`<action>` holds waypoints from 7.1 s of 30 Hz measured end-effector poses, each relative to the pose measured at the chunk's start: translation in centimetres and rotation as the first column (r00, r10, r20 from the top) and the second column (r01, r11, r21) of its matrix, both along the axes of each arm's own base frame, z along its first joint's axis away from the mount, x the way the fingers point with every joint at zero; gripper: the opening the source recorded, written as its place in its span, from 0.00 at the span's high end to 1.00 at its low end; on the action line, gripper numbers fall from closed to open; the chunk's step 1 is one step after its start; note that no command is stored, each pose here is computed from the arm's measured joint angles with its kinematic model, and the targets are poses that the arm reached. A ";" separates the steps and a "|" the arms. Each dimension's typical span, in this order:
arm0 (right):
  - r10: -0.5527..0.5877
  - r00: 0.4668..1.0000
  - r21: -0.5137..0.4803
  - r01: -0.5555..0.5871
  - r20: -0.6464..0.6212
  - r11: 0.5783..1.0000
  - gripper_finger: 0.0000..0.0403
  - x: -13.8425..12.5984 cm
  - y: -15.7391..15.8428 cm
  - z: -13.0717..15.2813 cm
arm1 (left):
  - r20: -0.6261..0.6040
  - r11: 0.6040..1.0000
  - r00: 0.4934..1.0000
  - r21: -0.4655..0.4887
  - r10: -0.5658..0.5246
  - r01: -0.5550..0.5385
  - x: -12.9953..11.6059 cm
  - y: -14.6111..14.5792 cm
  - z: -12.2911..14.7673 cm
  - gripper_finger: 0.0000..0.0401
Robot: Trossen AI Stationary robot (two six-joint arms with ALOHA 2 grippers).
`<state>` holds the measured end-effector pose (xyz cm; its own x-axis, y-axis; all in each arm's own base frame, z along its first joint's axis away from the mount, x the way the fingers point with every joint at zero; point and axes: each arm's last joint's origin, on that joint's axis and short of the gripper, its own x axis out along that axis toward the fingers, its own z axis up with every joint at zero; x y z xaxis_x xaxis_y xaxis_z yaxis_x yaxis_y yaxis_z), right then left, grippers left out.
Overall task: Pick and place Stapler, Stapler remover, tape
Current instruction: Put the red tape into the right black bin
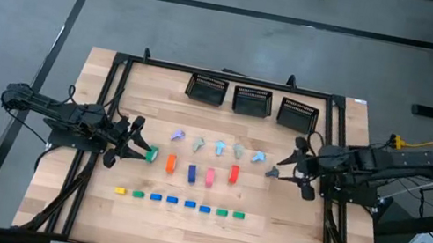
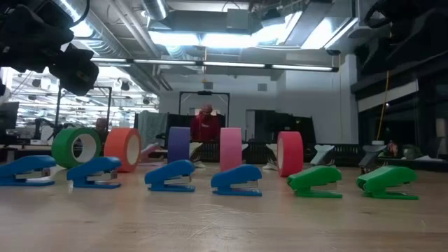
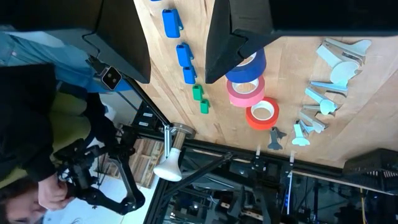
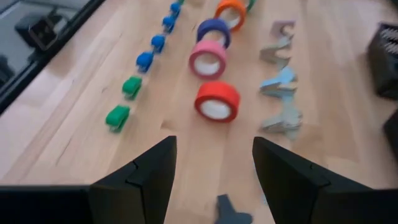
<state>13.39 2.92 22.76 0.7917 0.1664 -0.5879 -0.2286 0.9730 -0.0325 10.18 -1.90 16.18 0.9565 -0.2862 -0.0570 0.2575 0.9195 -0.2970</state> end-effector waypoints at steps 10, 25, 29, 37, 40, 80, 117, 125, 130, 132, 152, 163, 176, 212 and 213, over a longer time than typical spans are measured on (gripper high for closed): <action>0.041 0.993 -0.024 -0.043 -0.107 0.999 0.46 3.7 1.6 -2.0 | 0.000 1.000 1.000 0.000 0.000 0.000 0.0 0.0 0.0 0.63; -0.006 0.918 -0.087 -0.031 -0.398 0.996 0.46 12.9 3.2 2.7 | 0.000 1.000 1.000 0.000 0.000 0.000 0.0 0.0 0.0 0.63; -0.008 0.914 -0.088 -0.031 -0.405 0.996 0.46 14.9 3.7 2.0 | -0.001 1.000 1.000 0.000 0.000 0.000 0.0 0.0 0.0 0.63; -0.012 0.907 -0.097 -0.032 -0.421 0.995 0.46 17.9 4.1 2.4 | -0.001 1.000 1.000 0.000 0.000 0.000 0.0 0.0 0.0 0.63; 0.024 0.883 -0.137 -0.100 -0.469 0.986 0.46 18.0 4.1 2.9 | 0.000 1.000 1.000 0.000 0.000 0.000 0.0 0.0 0.0 0.63; 0.459 0.542 -0.383 -0.834 -0.704 0.396 0.46 21.1 2.9 -4.0 | 0.000 1.000 1.000 0.000 0.000 0.000 0.0 0.0 0.0 0.63; 0.326 0.770 -0.313 -0.550 -0.548 0.774 0.74 19.1 0.8 1.3 | 0.000 1.000 1.000 0.000 0.000 0.000 0.0 0.0 0.0 0.63; 0.179 0.882 -0.309 -0.334 -0.436 0.891 0.73 16.9 -1.4 5.4 | 0.000 1.000 1.000 0.000 0.000 0.000 0.0 0.0 0.0 0.63; 0.049 0.931 -0.272 -0.156 -0.361 0.950 0.73 15.4 -2.9 7.5 | 0.000 1.000 1.000 0.000 0.000 0.000 0.0 0.0 0.0 0.63; -0.031 0.941 -0.272 -0.066 -0.338 0.960 0.73 14.9 -3.4 8.2 | -0.001 1.000 1.000 0.000 0.000 0.000 0.0 0.0 0.0 0.63; -0.722 0.670 -0.244 0.681 -0.173 0.690 0.73 10.2 -11.1 11.5 | 0.000 1.000 1.000 0.000 0.000 0.000 0.0 0.0 0.0 0.63; -0.859 0.482 -0.228 0.829 -0.172 0.510 0.73 8.0 -15.9 11.5 | 0.000 1.000 1.000 0.000 0.000 0.000 0.0 0.0 0.0 0.63; -0.866 0.415 -0.290 0.824 -0.278 0.487 0.71 4.9 -21.0 10.3 | 0.000 1.000 1.000 0.000 0.000 0.000 0.0 0.0 0.0 0.63; -0.622 0.384 -0.244 0.682 -0.683 0.689 0.72 5.5 -21.6 5.3 | 0.000 1.000 1.000 0.000 0.000 0.000 0.0 0.0 0.0 0.63; -0.615 0.380 -0.243 0.680 -0.691 0.692 0.72 5.5 -21.4 5.2 | 0.000 1.000 1.000 0.000 0.000 0.000 0.0 0.0 0.0 0.63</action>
<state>18.87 -18.48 28.00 0.0449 -0.1498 -0.9877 0.5540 0.8265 -0.1002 10.18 -1.90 16.18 0.9564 -0.2863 -0.0574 0.2574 0.9195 -0.2970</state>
